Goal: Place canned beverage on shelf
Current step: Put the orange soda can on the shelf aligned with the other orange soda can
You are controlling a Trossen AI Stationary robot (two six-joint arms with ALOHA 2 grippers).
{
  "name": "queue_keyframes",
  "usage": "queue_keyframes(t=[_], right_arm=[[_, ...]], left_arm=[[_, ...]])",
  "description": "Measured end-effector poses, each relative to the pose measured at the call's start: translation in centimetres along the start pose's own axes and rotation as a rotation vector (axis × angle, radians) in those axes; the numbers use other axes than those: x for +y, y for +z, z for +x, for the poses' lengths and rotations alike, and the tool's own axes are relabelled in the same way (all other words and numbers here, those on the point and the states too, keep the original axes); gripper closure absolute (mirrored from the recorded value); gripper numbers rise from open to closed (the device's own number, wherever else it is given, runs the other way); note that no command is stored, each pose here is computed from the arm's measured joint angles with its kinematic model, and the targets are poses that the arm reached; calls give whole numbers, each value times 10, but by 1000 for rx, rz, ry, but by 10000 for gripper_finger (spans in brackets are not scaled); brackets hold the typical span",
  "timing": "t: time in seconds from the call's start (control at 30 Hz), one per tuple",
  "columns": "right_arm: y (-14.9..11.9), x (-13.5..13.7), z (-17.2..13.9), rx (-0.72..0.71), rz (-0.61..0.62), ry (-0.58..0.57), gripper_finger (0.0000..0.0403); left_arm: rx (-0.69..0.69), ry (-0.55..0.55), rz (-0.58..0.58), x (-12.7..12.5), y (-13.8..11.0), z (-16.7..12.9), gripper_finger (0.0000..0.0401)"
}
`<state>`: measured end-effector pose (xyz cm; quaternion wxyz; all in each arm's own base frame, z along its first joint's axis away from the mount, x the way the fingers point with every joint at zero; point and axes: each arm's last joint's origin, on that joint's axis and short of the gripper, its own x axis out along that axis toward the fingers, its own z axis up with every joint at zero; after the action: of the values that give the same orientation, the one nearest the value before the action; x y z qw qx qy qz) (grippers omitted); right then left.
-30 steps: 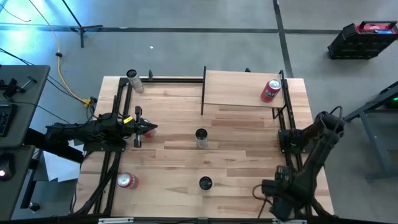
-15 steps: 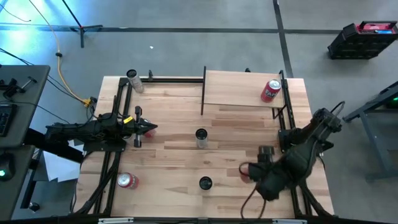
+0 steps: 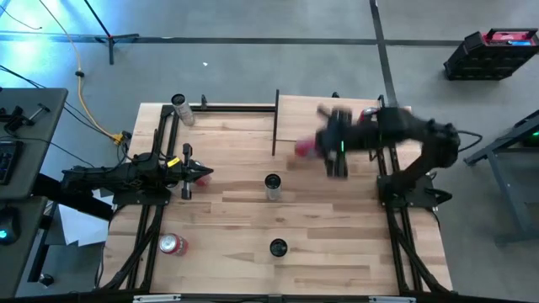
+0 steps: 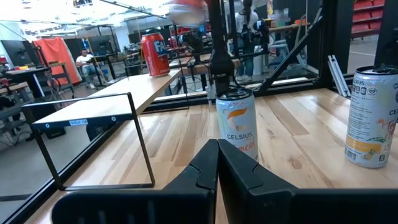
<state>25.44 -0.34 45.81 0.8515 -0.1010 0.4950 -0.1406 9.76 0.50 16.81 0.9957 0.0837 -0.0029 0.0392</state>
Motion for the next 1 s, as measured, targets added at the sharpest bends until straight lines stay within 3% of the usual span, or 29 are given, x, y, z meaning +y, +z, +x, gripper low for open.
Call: queue_keyframes(t=[0.27, 0.43, 0.63, 1.0], right_arm=[[-21, -100, 22, 140, 118, -192, 119], [-29, -137, 51, 224, 166, -138, 119], [-32, -158, 85, 290, 189, -62, 119], [-49, -176, 98, 334, 308, -32, 119]], left_arm=[[0, 0, 0, 0, 0, 0, 398], [0, 0, 0, 0, 0, 0, 398], [1, 0, 0, 0, 0, 0, 398], [0, 0, 0, 0, 0, 0, 398]])
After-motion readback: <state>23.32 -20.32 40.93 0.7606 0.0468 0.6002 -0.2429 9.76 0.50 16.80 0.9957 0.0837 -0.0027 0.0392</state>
